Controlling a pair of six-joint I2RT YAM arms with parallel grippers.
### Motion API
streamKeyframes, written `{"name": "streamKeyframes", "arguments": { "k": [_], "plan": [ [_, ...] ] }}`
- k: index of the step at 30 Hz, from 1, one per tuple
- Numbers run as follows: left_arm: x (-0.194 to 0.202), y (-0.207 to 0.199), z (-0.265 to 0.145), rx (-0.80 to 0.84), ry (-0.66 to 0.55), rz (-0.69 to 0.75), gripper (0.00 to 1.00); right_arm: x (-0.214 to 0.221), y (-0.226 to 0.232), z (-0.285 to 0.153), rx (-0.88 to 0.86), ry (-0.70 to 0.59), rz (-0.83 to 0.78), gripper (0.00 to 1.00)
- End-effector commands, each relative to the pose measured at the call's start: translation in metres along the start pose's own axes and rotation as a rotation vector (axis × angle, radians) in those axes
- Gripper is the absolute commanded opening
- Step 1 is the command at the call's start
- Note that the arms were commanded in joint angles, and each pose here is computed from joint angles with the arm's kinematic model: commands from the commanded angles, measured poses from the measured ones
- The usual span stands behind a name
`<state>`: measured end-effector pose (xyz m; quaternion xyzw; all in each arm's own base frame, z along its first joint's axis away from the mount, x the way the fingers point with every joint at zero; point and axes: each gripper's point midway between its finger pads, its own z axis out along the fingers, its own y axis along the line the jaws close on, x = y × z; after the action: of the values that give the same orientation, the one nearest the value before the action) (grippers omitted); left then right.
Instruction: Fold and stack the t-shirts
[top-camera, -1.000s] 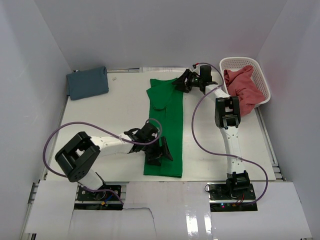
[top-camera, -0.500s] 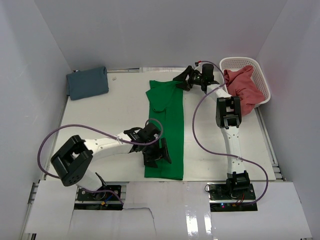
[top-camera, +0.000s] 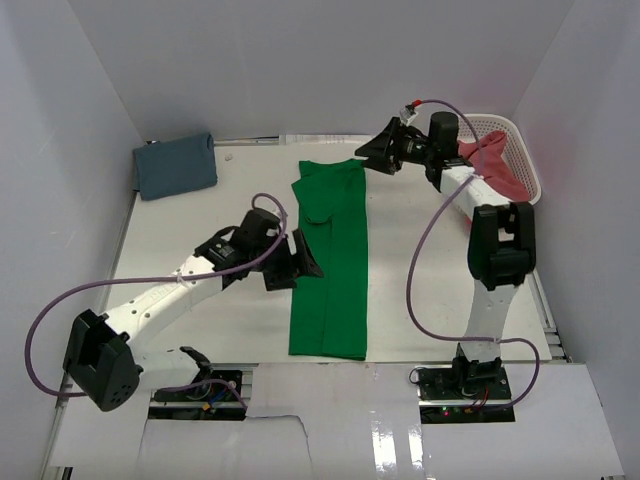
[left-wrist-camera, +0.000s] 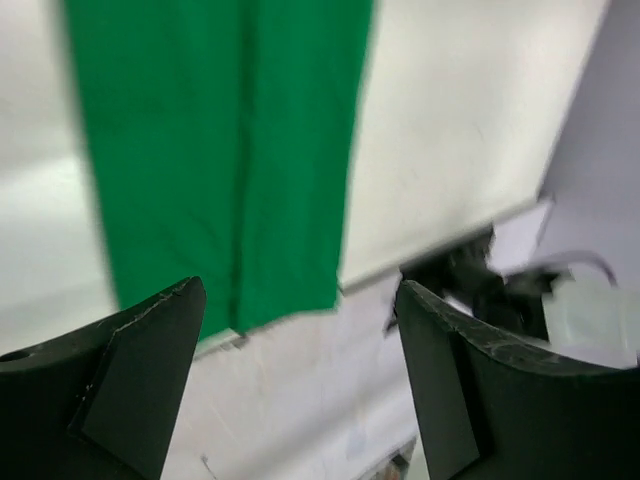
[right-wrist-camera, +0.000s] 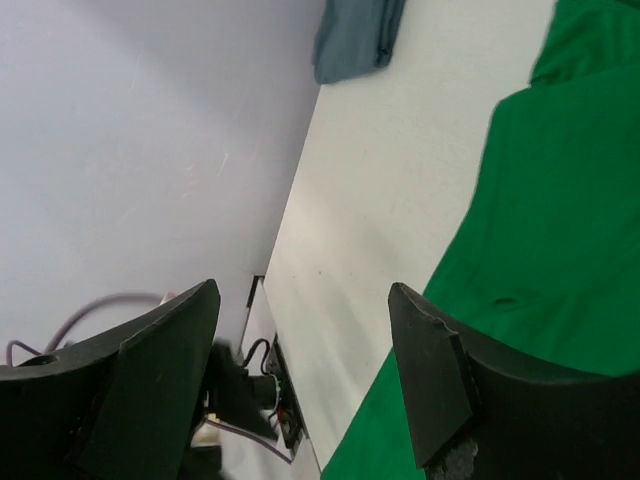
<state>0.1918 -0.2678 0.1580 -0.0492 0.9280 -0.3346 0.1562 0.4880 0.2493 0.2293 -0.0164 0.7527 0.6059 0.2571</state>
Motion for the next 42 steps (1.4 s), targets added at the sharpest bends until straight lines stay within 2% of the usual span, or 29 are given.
{"name": "streamKeyframes", "arguments": {
  "k": [1, 3, 4, 7, 8, 10, 11, 13, 14, 20, 29, 36, 42],
  "plan": [
    [-0.052, 0.033, 0.000, -0.002, -0.097, 0.029, 0.88, 0.048, -0.001, -0.022, 0.084, 0.048, -0.085, 0.75],
    [-0.082, 0.042, 0.001, -0.038, -0.161, 0.048, 0.88, 0.073, 0.007, -0.034, 0.111, 0.067, -0.091, 0.75],
    [-0.098, 0.039, 0.005, -0.050, -0.173, 0.078, 0.89, 0.101, -0.009, -0.039, 0.153, 0.100, -0.066, 0.75],
    [-0.107, 0.035, 0.013, -0.044, -0.158, 0.087, 0.88, 0.146, -0.012, -0.056, 0.225, 0.151, -0.048, 0.75],
    [-0.100, 0.035, 0.018, -0.020, -0.126, 0.071, 0.88, 0.174, -0.027, -0.066, 0.267, 0.188, 0.001, 0.75],
    [-0.088, 0.038, 0.022, 0.002, -0.091, 0.056, 0.88, 0.200, -0.026, -0.082, 0.297, 0.205, 0.006, 0.75],
    [-0.073, 0.047, 0.024, 0.005, -0.066, 0.040, 0.88, 0.230, -0.042, -0.095, 0.338, 0.237, 0.059, 0.75],
    [-0.056, 0.059, 0.024, -0.004, -0.038, 0.028, 0.88, 0.252, -0.041, -0.110, 0.354, 0.235, 0.063, 0.75],
    [-0.039, 0.069, 0.022, -0.005, -0.009, 0.016, 0.88, 0.279, -0.052, -0.122, 0.378, 0.263, 0.113, 0.75],
    [0.013, 0.068, 0.000, 0.034, 0.050, 0.023, 0.88, 0.335, -0.043, -0.157, 0.392, 0.263, 0.145, 0.75],
    [0.083, 0.096, 0.001, -0.002, 0.214, -0.067, 0.89, 0.395, -0.046, -0.169, 0.414, 0.326, 0.257, 0.75],
    [0.108, 0.116, 0.007, -0.067, 0.263, -0.088, 0.88, 0.432, -0.043, -0.160, 0.387, 0.357, 0.318, 0.73],
    [0.115, 0.124, 0.011, -0.103, 0.255, -0.110, 0.88, 0.442, -0.039, -0.147, 0.382, 0.366, 0.344, 0.69]
  ]
}}
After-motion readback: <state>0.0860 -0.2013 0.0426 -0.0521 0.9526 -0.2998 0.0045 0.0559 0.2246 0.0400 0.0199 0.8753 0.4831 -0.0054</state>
